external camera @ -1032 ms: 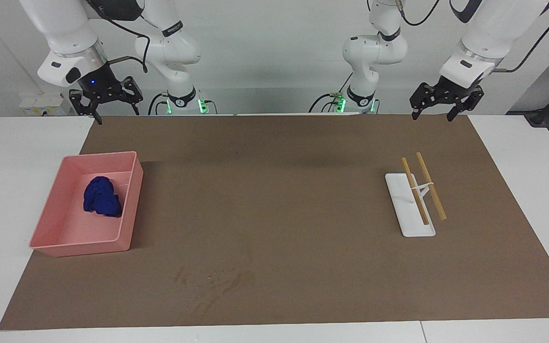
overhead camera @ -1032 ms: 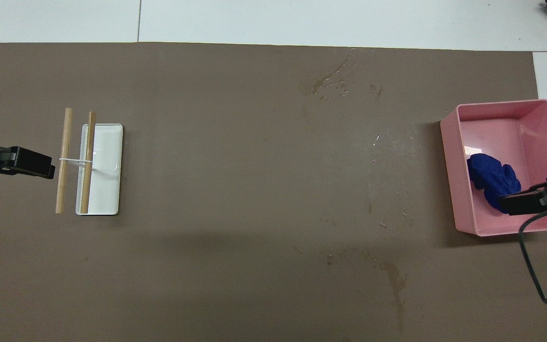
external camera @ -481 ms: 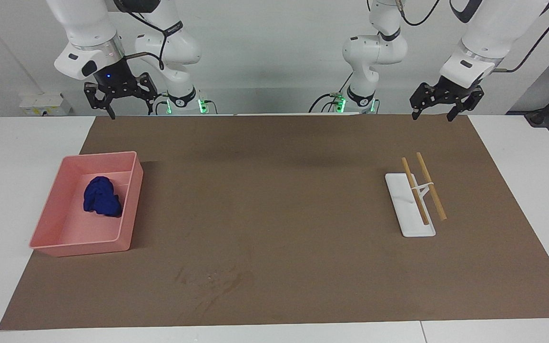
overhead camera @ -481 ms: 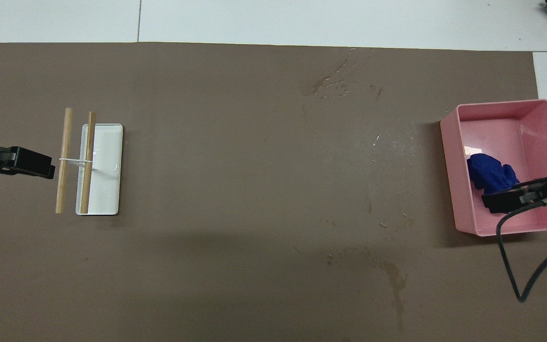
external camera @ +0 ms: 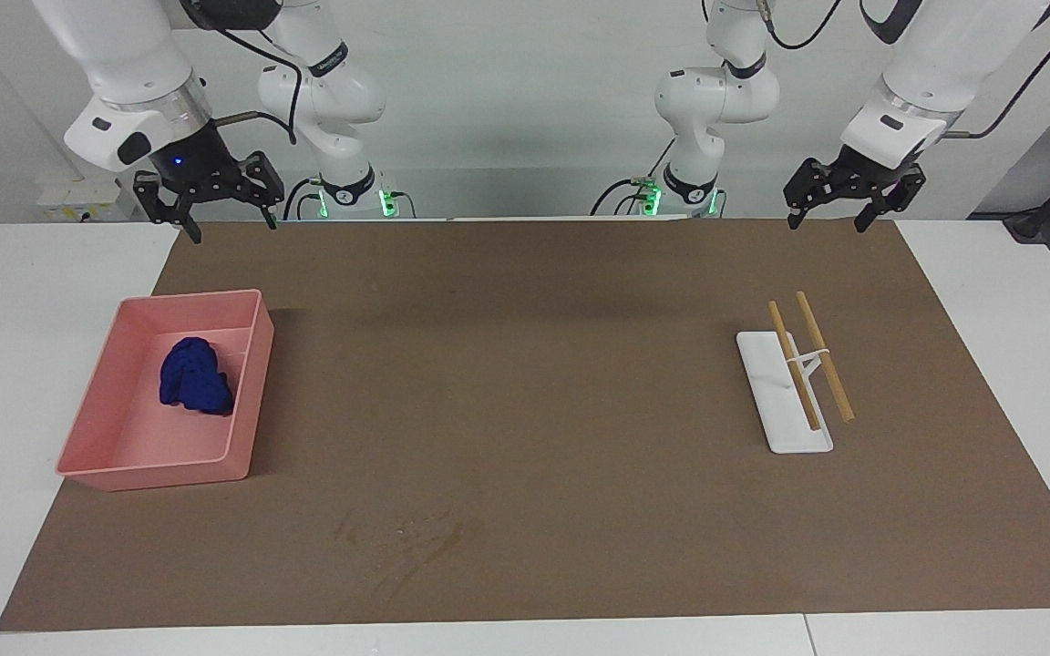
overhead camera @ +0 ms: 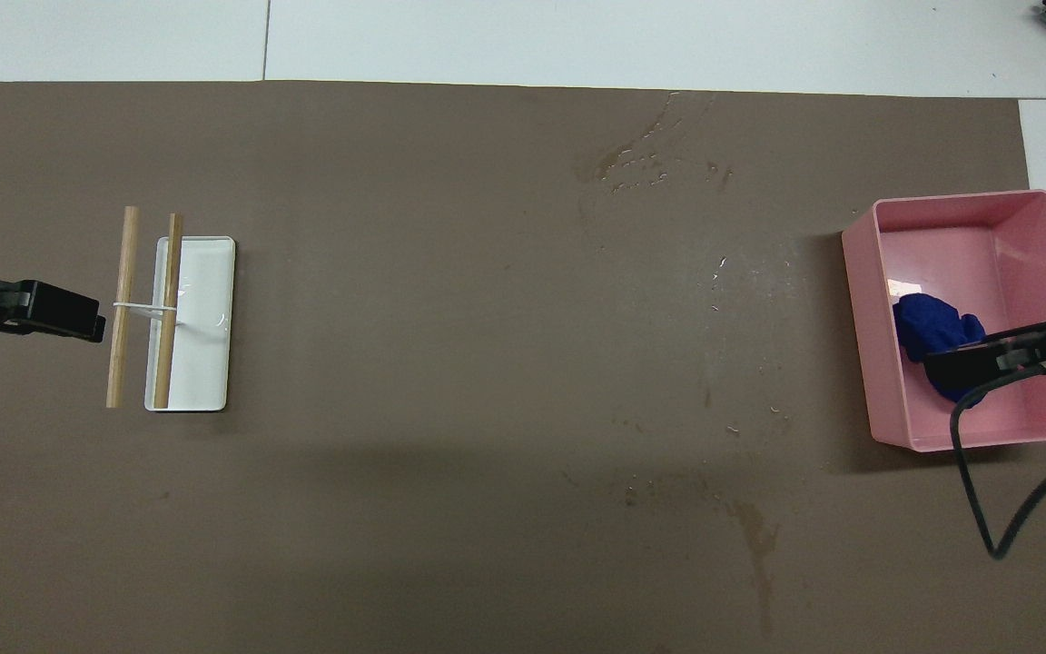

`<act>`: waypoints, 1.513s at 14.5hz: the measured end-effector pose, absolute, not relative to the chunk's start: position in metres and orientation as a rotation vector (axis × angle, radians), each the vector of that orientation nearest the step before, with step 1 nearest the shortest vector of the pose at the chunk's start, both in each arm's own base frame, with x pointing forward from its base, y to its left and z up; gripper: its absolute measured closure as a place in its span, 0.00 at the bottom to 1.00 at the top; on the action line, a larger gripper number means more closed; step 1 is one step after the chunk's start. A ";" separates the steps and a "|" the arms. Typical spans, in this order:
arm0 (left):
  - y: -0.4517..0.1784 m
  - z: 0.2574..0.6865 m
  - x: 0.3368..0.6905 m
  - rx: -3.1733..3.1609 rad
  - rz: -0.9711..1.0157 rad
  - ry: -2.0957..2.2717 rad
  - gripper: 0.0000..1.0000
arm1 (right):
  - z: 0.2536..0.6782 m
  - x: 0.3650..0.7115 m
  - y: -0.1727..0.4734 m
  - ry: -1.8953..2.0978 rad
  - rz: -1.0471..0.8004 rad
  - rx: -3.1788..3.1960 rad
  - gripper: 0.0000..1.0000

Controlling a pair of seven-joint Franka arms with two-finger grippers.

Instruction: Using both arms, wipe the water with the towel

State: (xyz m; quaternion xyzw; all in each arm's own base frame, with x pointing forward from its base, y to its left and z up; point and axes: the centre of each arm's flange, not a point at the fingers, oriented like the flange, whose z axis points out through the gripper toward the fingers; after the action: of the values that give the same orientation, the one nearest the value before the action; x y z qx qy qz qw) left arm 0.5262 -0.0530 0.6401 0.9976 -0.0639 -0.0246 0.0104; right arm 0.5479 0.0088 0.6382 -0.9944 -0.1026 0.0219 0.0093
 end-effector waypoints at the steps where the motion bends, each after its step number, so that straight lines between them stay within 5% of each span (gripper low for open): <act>1: -0.053 0.640 0.526 3.114 -0.077 -0.200 0.00 | 0.635 0.553 0.007 -0.310 0.079 -3.103 0.00; 22: -0.053 0.640 0.526 3.114 -0.077 -0.200 0.00 | 0.643 0.555 0.002 -0.195 0.059 -3.117 0.00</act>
State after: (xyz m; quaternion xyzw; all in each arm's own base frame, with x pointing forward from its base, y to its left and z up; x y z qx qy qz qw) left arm 0.5262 -0.0532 0.6401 0.9976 -0.0639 -0.0246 0.0104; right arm 0.5547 0.0017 0.6429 -0.9978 -0.0624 0.0190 0.0088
